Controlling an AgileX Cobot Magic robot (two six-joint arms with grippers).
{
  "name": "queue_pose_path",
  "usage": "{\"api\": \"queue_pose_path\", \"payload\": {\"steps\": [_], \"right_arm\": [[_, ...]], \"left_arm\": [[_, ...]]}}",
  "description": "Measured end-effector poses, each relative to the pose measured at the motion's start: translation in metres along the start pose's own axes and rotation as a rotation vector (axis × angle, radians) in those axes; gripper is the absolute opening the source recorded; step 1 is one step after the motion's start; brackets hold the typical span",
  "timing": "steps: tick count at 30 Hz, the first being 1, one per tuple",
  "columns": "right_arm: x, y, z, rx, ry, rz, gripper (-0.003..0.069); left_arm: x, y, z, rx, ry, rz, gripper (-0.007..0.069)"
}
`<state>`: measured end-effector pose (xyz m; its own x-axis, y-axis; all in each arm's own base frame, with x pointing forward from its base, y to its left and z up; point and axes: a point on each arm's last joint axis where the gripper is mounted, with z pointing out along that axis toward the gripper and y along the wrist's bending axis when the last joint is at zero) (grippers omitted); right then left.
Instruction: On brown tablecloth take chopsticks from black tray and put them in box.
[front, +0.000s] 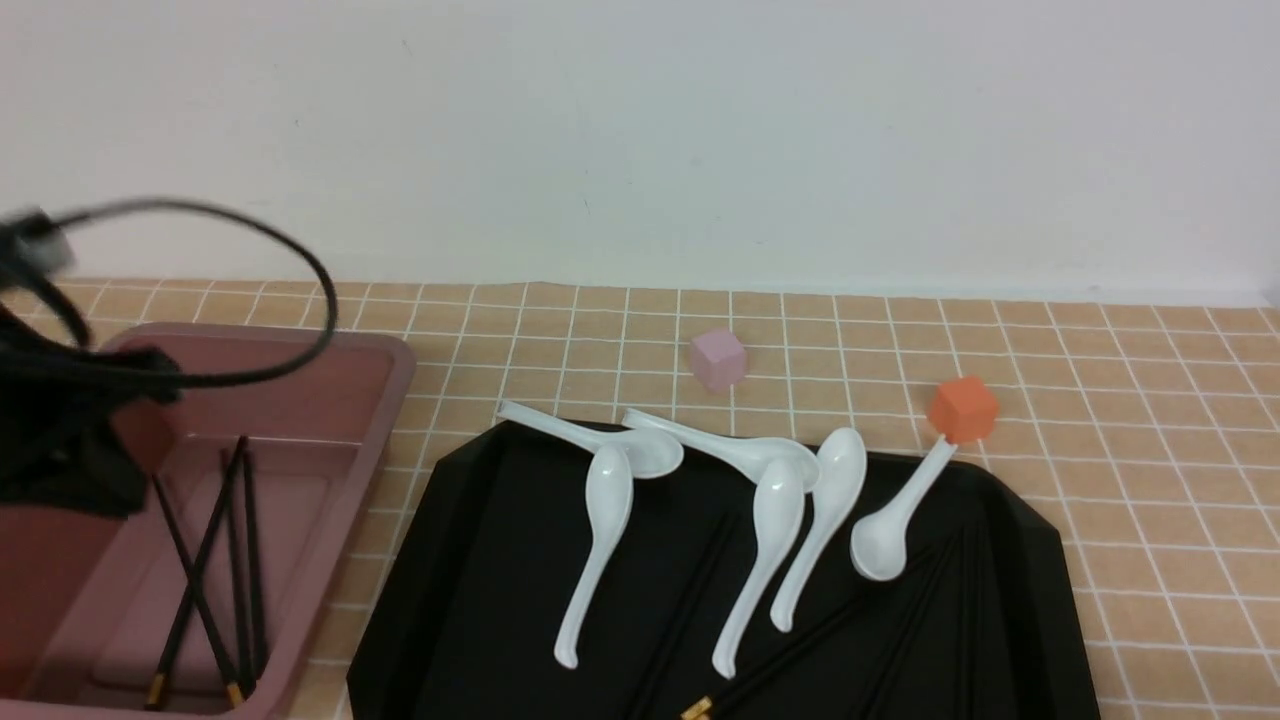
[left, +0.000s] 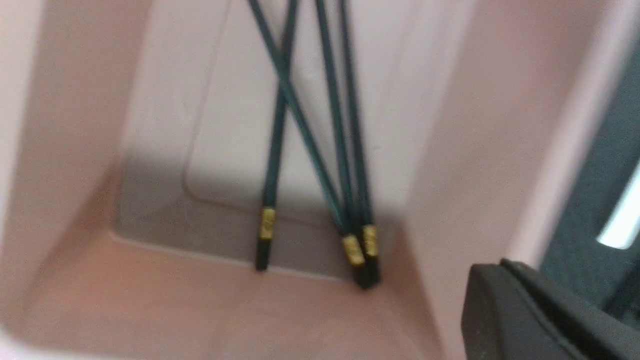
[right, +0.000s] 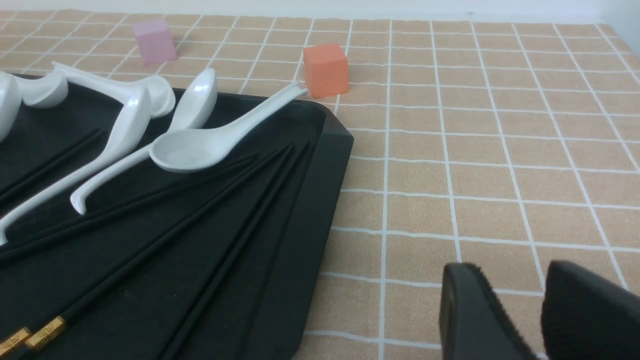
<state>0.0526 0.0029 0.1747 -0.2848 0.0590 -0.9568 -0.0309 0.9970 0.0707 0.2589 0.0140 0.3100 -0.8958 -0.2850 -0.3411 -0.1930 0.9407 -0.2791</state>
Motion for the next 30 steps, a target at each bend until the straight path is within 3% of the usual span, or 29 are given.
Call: {"api": "queue_pose_path", "payload": {"steps": [5, 13, 19, 25, 30], "right_arm": [[0.0, 0.0, 0.0, 0.0, 0.0, 0.0, 0.024], [0.0, 0.0, 0.0, 0.0, 0.0, 0.0, 0.024], [0.0, 0.0, 0.0, 0.0, 0.0, 0.0, 0.024], [0.0, 0.0, 0.0, 0.0, 0.0, 0.0, 0.024], [0.0, 0.0, 0.0, 0.0, 0.0, 0.0, 0.024]], "left_arm": [[0.032, -0.011, -0.048, 0.071, -0.128, 0.046, -0.0013], [0.137, -0.022, -0.079, 0.342, -0.47, 0.306, -0.0013], [0.19, -0.016, -0.067, 0.507, -0.749, 0.262, -0.0013], [0.214, -0.007, -0.051, 0.526, -0.807, 0.266, -0.0013], [0.217, -0.001, -0.043, 0.44, -0.813, 0.321, -0.0013]]}}
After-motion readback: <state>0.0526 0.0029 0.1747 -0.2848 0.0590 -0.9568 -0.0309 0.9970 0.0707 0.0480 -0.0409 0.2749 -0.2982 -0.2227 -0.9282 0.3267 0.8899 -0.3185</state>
